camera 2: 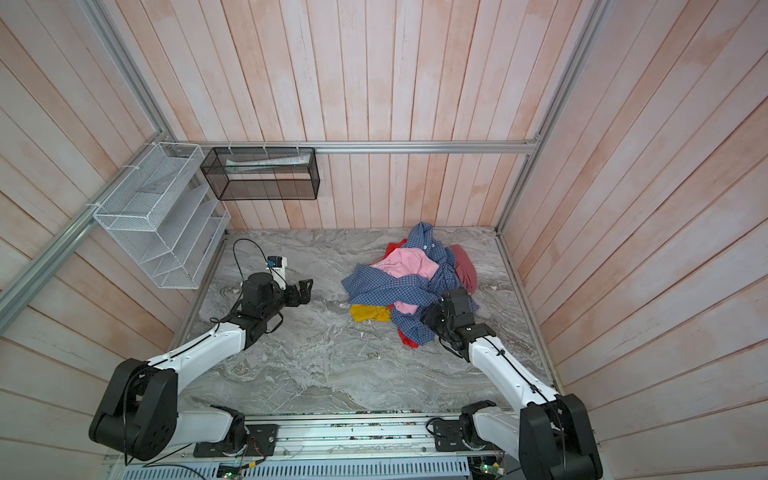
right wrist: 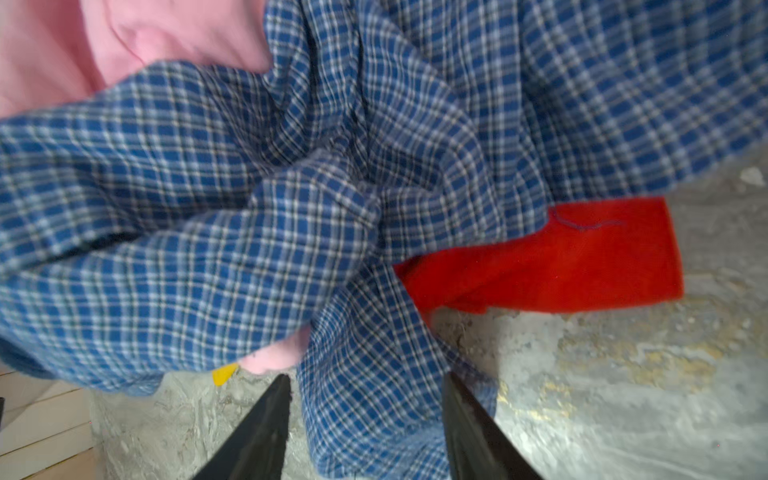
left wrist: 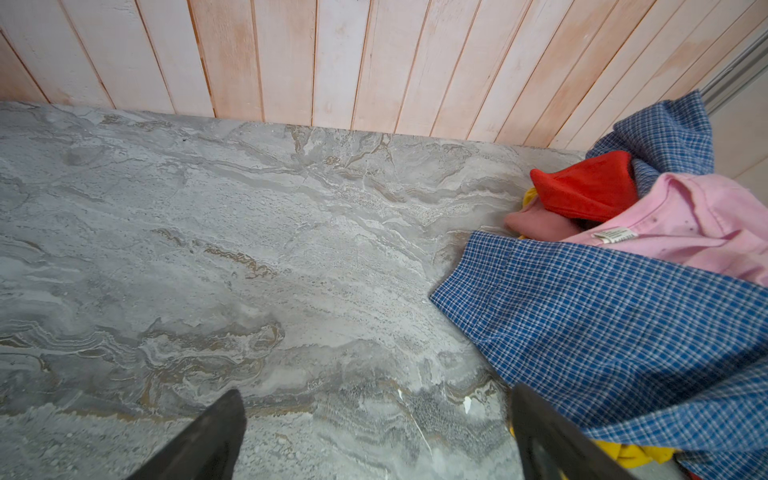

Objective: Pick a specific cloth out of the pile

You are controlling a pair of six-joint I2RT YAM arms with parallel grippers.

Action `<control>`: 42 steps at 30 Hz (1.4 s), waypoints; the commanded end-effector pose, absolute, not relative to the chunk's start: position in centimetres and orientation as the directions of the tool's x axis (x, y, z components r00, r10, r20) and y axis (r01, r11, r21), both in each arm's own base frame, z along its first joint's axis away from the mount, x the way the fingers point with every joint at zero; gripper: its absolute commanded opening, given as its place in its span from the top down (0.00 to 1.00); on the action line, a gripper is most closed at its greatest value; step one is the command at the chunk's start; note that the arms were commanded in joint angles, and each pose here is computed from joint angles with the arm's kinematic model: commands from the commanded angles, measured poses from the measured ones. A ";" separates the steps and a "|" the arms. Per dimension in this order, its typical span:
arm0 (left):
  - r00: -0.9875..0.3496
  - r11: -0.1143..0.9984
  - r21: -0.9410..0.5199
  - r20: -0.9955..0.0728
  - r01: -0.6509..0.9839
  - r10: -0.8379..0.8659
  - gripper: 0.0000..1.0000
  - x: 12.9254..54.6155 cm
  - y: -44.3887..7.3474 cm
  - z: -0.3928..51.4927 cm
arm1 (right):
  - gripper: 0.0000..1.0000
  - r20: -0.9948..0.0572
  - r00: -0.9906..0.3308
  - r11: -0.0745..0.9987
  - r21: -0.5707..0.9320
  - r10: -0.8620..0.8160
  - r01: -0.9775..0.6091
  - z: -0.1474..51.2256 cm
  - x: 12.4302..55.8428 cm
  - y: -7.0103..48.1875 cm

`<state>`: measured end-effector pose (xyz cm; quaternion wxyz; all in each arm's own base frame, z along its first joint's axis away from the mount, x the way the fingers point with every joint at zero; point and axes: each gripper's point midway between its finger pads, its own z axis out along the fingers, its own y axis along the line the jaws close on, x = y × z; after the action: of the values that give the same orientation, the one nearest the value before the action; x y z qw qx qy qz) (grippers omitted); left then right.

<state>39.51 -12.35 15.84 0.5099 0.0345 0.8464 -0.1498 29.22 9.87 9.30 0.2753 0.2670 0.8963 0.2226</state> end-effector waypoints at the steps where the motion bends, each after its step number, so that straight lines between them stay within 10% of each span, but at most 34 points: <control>1: -0.475 0.951 -0.211 -0.876 0.227 -0.081 0.00 39.2 -12.5 15.8 | 0.41 -0.350 -0.702 0.755 0.508 0.620 0.414 9.2 27.7 9.3; 18: -0.494 0.933 -0.203 -0.869 0.298 -0.031 0.00 38.7 -14.3 15.6 | 0.43 -0.373 -0.727 0.793 0.470 0.577 0.388 9.4 27.2 10.1; 33: -0.542 0.560 -0.305 -0.776 0.770 0.323 0.14 28.3 -28.1 13.9 | 0.40 -0.442 -0.706 0.811 0.480 0.554 0.336 10.7 28.7 10.2; 42: -0.598 0.589 -0.319 -0.713 0.742 0.367 0.25 31.2 -31.8 10.9 | 0.39 -0.468 -0.701 0.816 0.497 0.538 0.295 11.8 29.3 10.6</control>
<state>30.40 -31.15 11.26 0.3096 0.3324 0.8332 -0.3154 28.40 10.36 10.01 0.2845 0.2410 0.9086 0.1880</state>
